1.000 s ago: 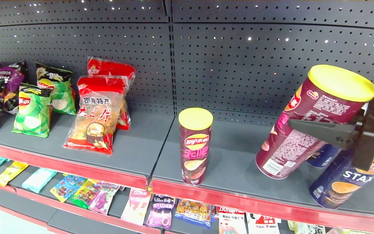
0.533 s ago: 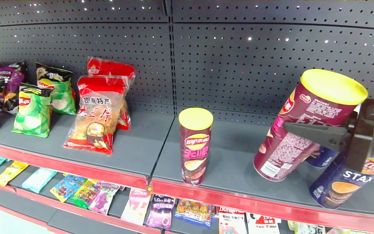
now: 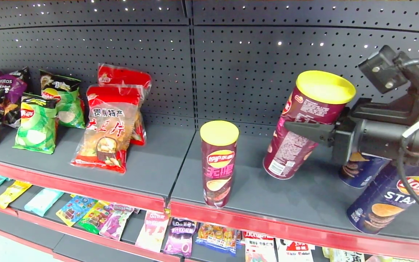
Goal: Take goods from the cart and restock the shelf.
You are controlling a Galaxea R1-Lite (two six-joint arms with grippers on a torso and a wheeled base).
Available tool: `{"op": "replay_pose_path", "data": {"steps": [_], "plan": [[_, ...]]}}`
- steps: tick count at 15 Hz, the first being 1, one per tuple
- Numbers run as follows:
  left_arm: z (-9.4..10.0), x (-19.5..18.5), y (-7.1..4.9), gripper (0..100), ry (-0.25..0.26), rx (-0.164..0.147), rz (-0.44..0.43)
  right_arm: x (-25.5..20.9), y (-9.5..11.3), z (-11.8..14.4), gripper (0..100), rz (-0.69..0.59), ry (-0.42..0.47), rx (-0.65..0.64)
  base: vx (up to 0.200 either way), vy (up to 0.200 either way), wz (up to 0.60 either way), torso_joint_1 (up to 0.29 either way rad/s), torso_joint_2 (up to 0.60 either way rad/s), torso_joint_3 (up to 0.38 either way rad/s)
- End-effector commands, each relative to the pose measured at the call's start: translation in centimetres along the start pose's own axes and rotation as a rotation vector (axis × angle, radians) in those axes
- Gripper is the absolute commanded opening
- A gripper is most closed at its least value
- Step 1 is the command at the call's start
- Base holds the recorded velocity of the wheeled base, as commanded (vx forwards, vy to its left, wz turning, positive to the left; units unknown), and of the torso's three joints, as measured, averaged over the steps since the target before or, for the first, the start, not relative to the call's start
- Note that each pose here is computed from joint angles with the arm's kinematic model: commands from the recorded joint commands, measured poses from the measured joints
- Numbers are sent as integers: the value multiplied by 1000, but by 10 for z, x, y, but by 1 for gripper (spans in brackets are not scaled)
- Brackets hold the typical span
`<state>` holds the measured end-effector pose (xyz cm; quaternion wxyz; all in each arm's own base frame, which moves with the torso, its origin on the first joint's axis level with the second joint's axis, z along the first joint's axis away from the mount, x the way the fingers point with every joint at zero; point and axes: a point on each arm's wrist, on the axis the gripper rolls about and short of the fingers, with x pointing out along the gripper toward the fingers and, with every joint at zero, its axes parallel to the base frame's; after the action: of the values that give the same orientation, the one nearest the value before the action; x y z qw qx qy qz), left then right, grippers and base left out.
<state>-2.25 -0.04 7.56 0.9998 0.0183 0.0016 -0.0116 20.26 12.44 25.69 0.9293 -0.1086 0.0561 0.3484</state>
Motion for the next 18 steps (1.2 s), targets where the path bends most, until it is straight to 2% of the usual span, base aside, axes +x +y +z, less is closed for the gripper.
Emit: {"op": "replay_pose_path", "data": {"steps": [1, 8, 15, 18], "plan": [[0, 0, 0, 100, -1, 0, 0, 34, -8, -11, 0, -6, 49, 13, 0, 0, 0, 0, 0, 0], [0, 0, 0, 100, -1, 0, -1, 95, -21, -13, 0, -8, 77, 20, 0, 0, 0, 0, 0, 0], [0, 0, 0, 100, -1, 0, 0, 127, -32, -25, 0, -11, 104, 32, 0, 0, 0, 0, 0, 0], [0, 0, 0, 100, -1, 0, -1, 139, -31, -30, 0, 26, 111, 37, 0, 0, 0, 0, 0, 0]]}}
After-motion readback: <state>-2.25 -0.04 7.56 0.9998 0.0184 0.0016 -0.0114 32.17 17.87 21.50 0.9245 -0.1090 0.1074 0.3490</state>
